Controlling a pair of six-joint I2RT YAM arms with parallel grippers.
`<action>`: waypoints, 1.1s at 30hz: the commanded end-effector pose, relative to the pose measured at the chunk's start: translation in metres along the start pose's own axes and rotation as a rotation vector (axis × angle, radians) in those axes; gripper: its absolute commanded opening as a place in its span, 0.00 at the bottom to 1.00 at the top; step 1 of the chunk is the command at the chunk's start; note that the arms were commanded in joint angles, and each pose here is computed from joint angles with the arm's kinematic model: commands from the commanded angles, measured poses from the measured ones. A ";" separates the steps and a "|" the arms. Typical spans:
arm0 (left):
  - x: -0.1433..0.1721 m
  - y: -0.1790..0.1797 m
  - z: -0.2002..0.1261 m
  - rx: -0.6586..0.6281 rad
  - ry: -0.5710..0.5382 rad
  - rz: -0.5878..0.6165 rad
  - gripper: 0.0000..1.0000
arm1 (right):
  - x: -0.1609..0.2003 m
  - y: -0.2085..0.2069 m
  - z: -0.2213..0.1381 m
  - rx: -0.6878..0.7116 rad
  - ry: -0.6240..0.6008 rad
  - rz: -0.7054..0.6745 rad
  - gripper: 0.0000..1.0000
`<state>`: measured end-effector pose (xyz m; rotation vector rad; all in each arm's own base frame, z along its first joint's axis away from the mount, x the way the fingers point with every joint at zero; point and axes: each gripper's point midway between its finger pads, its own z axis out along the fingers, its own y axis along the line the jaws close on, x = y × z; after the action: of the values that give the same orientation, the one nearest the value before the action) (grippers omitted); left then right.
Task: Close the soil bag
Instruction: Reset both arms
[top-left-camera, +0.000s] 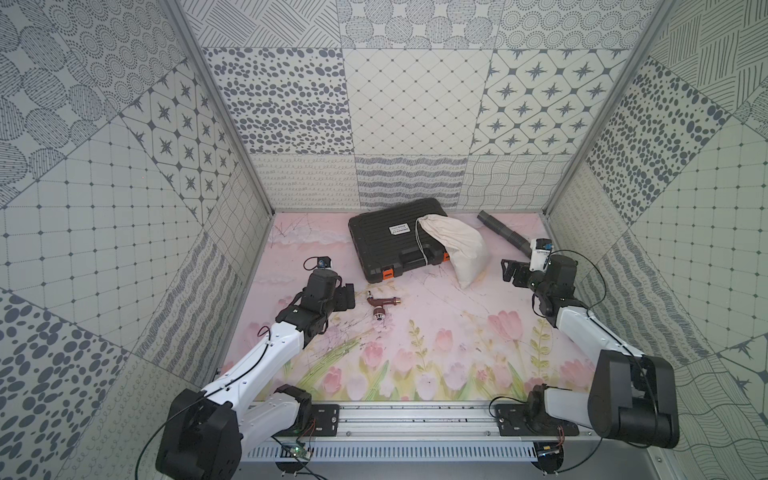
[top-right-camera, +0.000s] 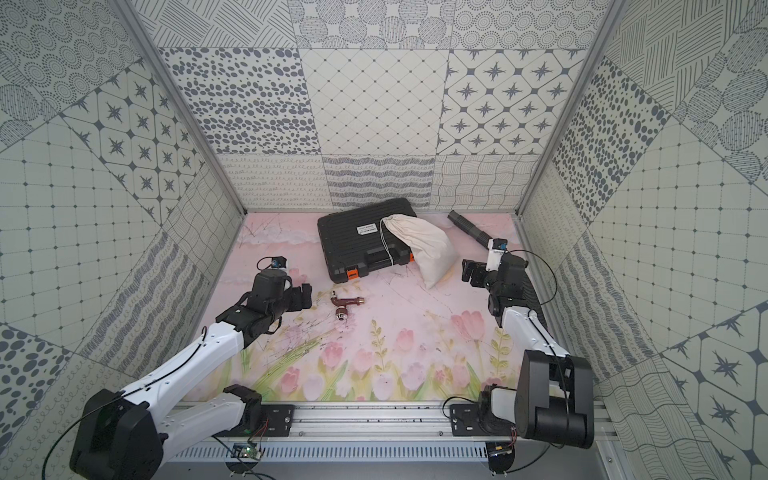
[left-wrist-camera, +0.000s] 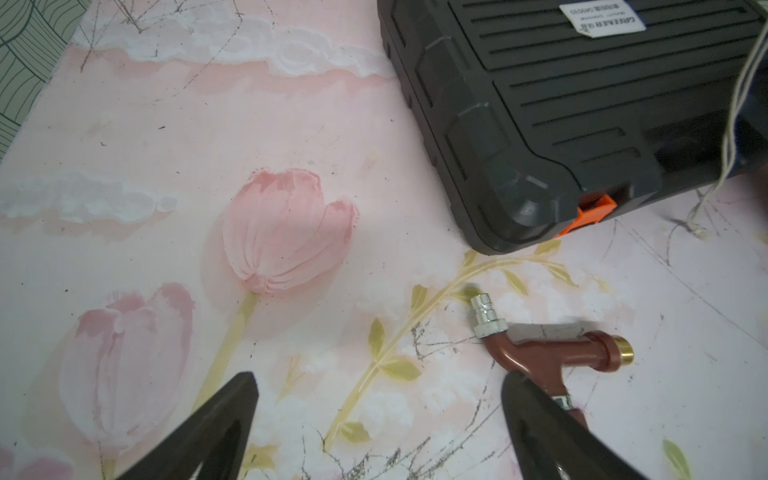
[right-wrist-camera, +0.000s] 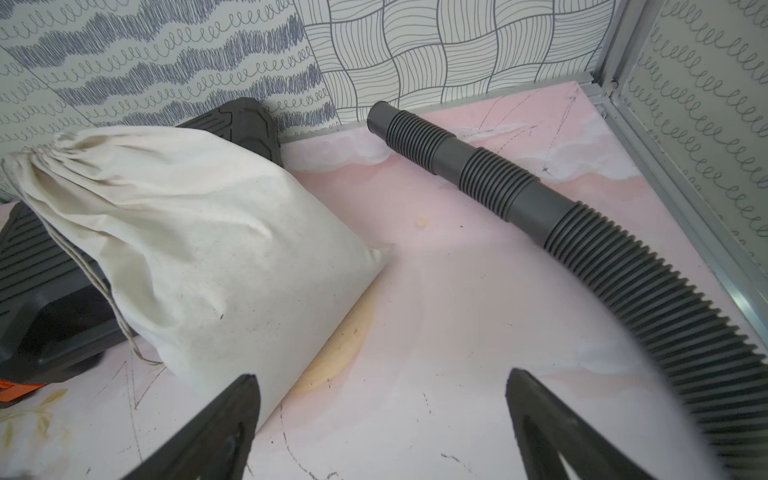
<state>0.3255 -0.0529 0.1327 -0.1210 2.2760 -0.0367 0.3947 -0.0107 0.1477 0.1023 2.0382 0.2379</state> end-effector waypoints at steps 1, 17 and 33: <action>-0.017 0.007 0.013 0.013 -0.102 -0.017 0.96 | -0.009 0.000 0.009 -0.018 -0.095 -0.015 0.97; -0.011 0.045 0.061 -0.028 -0.192 -0.018 0.96 | 0.014 0.003 0.023 -0.043 -0.120 -0.043 0.97; -0.024 0.033 0.078 0.024 -0.264 0.090 0.96 | 0.024 0.020 0.036 -0.030 -0.123 -0.137 0.97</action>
<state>0.3780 -0.0089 0.0748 -0.1229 2.1473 0.0039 0.4087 0.0195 0.0988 -0.0189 1.9861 0.2282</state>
